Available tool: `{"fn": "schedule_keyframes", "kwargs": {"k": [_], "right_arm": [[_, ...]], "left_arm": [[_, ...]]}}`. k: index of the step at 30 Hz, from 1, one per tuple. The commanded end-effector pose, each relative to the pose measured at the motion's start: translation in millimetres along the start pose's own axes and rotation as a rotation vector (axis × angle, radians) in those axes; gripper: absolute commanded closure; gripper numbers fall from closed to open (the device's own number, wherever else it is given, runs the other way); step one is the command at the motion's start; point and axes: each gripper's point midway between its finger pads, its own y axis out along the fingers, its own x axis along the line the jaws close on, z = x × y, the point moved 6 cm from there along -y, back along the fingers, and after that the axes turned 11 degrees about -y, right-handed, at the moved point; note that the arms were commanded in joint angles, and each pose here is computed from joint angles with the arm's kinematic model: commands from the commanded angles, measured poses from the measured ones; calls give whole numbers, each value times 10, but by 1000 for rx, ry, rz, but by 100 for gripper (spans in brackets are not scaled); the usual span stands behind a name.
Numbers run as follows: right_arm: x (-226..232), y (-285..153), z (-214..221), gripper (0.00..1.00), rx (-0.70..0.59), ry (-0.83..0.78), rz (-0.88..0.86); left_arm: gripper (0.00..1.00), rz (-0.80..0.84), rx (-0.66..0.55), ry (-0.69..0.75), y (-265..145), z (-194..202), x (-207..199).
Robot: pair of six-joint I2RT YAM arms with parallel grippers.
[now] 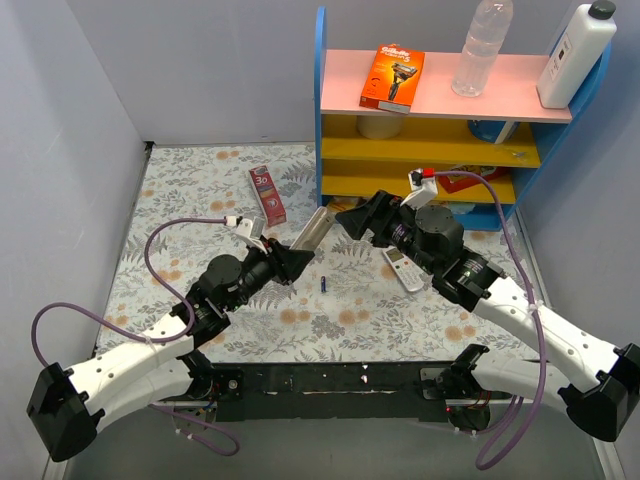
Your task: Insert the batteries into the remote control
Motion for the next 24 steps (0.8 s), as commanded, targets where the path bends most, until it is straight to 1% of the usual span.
{"fn": "schedule_keyframes", "kwargs": {"k": [1,3,8,10,14,18,21,24], "right_arm": [[-75,-75,-157,7,-22,-133,65],[-56,-41,-91,6,15,-94,53],[82,99,82,5,116,117,-9],[133,137,92,5,118,195,-32],[178,240,139,5,136,278,-53],[186,308,194,6,158,327,-56],[187,339,212,10,162,344,-58],[189,354,233,18,170,347,-60]], "left_arm": [[100,25,0,-35,-98,19,-5],[100,39,3,-37,-107,28,-17],[100,77,-2,-39,-109,35,-48],[100,109,27,-34,-117,67,-83],[100,131,31,-29,-124,70,-108],[100,144,33,-17,-133,68,-120],[100,150,34,-12,-139,64,-131],[100,156,44,-7,-139,75,-135]]}}
